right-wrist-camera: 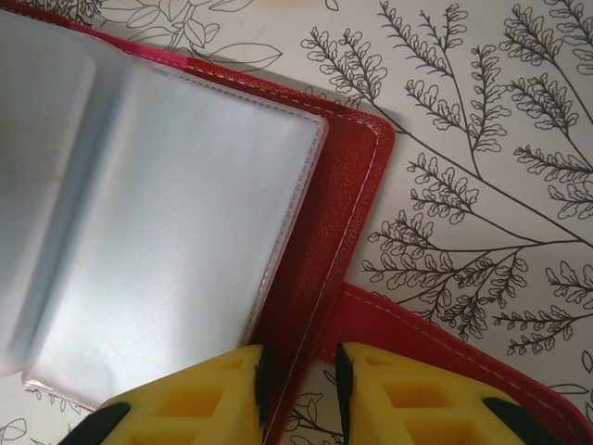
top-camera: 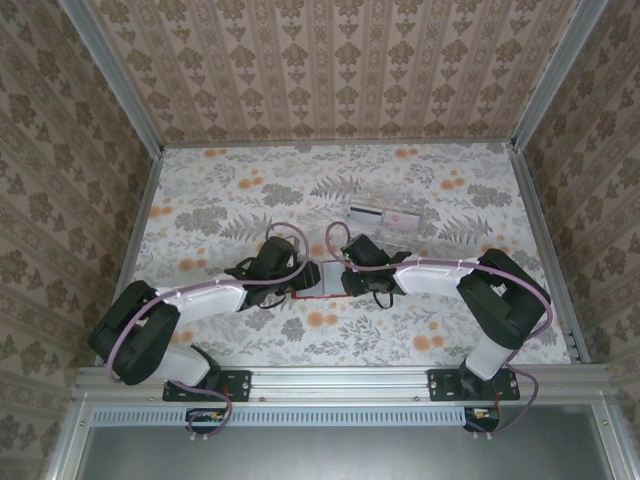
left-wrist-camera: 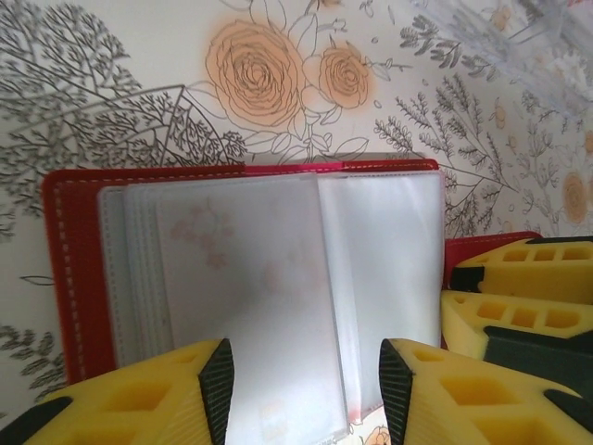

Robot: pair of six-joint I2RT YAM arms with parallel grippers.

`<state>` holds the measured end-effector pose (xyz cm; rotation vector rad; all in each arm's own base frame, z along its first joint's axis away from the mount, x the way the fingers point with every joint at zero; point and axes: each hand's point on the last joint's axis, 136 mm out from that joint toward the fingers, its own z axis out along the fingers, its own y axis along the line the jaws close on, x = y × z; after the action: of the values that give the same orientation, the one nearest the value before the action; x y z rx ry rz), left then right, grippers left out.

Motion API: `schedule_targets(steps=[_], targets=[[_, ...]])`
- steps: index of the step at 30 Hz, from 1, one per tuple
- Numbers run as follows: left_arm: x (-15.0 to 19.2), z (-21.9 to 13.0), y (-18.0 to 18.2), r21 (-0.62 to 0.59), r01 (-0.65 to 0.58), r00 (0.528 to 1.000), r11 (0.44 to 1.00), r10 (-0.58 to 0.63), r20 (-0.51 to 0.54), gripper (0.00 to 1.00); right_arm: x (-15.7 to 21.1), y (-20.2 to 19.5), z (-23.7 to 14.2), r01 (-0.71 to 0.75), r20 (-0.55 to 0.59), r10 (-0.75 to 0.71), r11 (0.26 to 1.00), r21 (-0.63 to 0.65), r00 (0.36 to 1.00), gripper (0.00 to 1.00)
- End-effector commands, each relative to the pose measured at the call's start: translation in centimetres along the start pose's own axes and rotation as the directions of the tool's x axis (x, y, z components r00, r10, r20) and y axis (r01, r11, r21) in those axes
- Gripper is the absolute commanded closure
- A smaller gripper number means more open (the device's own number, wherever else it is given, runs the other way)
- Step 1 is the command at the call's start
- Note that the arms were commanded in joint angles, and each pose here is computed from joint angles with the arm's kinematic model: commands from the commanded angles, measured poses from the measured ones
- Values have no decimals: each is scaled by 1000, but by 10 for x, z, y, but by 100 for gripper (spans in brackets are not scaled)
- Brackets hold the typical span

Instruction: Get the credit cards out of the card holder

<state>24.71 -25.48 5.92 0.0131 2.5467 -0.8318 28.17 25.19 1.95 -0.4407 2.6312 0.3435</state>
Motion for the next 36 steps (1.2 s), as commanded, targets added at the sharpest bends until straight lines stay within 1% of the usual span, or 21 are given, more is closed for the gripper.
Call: schedule_targets(steps=[1, 16, 19, 23, 28, 32, 36], targets=[[-7, -7, 9, -45, -20, 1000, 999, 20, 18, 51, 3, 6, 4, -10, -18, 10, 1000, -18, 1000, 71], [4, 11, 14, -46, -4, 999, 999, 2, -38, 52, 4, 7, 6, -15, -24, 15, 1000, -19, 1000, 71], [6, 13, 13, -37, 0, 999, 999, -1, -47, 52, 5, 7, 6, -15, -26, 14, 1000, -18, 1000, 71], [9, 18, 4, 5, -6, 998, 1000, 6, -59, 52, 6, 8, 8, -12, -30, 12, 1000, -22, 999, 71], [12, 23, -5, 25, -23, 997, 999, 25, -73, 49, 6, 9, 9, -13, -33, 12, 1000, -24, 999, 71], [13, 23, -9, 40, -22, 997, 999, 25, -74, 41, 7, 8, 10, -13, -35, 12, 1000, -21, 999, 71], [13, 21, -10, 47, -20, 997, 999, 23, -75, 32, 8, 8, 10, -14, -37, 14, 1000, -19, 999, 71]])
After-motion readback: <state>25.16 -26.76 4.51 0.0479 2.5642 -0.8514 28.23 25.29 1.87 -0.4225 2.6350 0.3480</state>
